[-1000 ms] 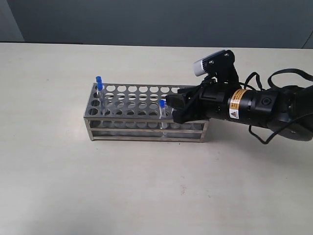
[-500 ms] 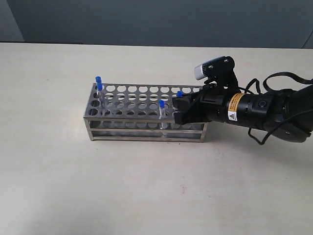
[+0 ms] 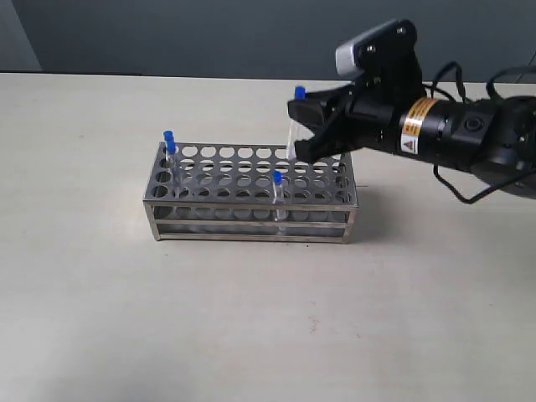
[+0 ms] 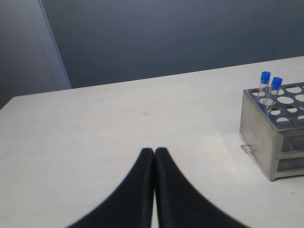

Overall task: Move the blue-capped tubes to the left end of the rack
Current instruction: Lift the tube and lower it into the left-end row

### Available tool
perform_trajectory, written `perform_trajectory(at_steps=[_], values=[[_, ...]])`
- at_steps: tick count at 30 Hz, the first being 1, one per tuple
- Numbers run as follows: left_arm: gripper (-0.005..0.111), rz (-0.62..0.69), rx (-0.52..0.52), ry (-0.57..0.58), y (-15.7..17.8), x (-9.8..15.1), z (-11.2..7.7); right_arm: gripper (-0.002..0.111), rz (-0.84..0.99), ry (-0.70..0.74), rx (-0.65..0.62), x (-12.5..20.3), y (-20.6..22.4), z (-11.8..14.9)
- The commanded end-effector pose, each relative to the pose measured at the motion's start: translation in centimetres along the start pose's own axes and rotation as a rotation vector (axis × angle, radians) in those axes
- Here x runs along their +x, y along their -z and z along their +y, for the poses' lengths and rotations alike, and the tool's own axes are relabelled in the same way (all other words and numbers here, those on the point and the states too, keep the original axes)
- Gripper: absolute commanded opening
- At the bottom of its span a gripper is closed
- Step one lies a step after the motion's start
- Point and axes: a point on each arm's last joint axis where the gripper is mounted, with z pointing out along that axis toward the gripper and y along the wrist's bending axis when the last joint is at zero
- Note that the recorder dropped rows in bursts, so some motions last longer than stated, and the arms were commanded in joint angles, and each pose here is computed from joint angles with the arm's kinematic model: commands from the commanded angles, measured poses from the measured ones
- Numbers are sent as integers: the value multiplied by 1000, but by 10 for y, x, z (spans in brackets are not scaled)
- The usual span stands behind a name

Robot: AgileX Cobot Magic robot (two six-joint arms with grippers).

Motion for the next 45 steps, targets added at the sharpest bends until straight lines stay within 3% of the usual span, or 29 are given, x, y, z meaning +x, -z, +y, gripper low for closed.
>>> perform_trajectory(at_steps=[1, 7, 12, 18, 33, 45], values=[[1, -10, 1, -2, 1, -1, 0, 0, -96, 86, -44, -34, -6, 9], [1, -10, 1, -2, 1, -1, 0, 0, -146, 131, -153, -54, -32, 43], [1, -10, 1, -2, 1, -1, 0, 0, -128, 143, -240, -47, -60, 70], [1, -10, 1, -2, 1, -1, 0, 0, -97, 145, -284, -34, -88, 84], [1, -10, 1, -2, 1, -1, 0, 0, 41, 106, -302, 22, -126, 84], [1, -10, 1, -2, 1, -1, 0, 0, 48, 141, -251, 12, -132, 78]])
